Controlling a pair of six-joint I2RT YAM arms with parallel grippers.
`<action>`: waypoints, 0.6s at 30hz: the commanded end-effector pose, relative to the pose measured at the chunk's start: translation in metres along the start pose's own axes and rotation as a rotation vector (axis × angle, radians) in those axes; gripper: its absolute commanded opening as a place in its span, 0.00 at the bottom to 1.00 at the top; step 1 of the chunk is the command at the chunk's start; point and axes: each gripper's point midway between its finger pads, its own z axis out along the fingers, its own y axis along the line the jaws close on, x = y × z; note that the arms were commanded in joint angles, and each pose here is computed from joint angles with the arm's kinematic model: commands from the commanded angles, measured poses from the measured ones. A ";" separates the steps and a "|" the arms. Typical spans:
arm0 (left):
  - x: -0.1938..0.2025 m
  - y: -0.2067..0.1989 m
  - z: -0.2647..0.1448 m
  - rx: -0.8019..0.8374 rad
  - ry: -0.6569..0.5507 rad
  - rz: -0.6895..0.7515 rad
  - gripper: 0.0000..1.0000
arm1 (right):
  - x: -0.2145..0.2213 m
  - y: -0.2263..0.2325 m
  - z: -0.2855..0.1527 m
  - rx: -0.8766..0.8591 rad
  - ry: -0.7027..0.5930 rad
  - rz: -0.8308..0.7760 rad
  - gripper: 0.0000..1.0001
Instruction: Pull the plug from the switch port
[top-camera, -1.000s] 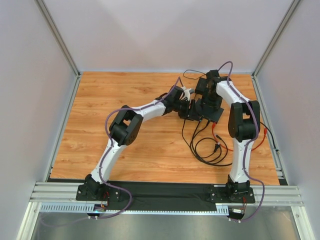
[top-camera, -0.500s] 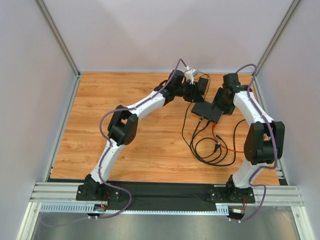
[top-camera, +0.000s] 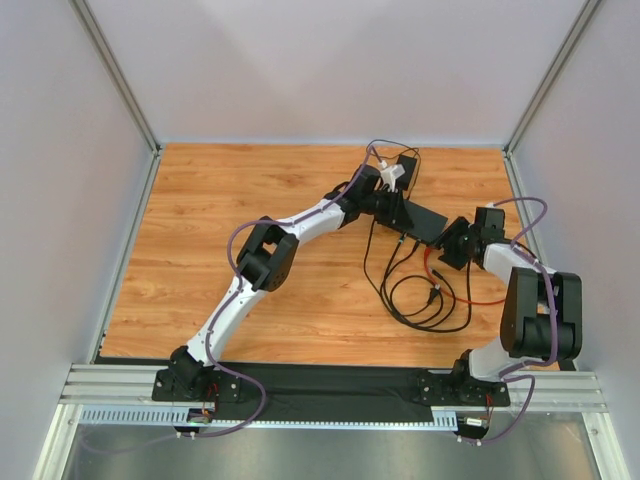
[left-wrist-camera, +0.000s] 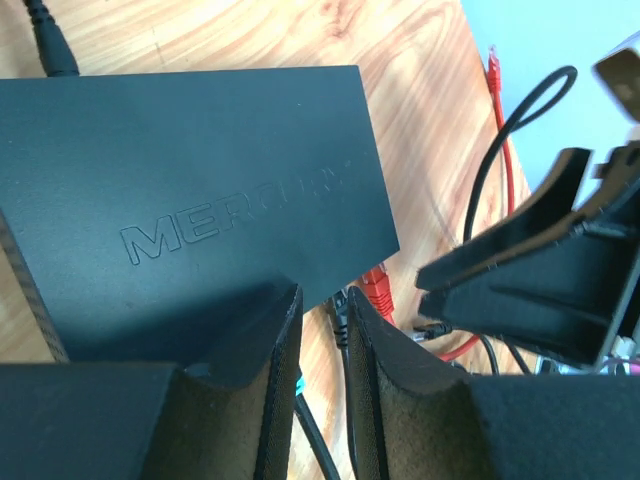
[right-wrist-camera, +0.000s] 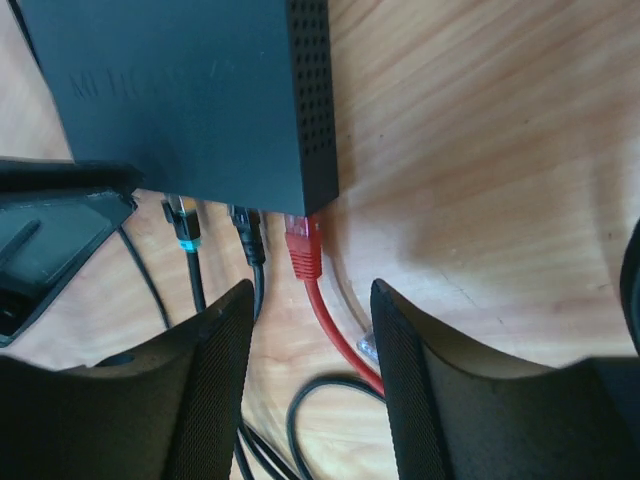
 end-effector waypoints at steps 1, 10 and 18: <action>-0.011 -0.006 0.000 -0.013 -0.026 -0.014 0.32 | -0.025 0.019 0.006 -0.200 -0.086 0.105 0.52; 0.005 0.009 0.005 -0.056 0.014 -0.077 0.32 | -0.019 0.010 0.022 -0.257 -0.066 0.184 0.50; 0.010 0.012 0.005 -0.061 0.029 -0.080 0.32 | -0.007 -0.003 0.027 -0.250 -0.061 0.267 0.45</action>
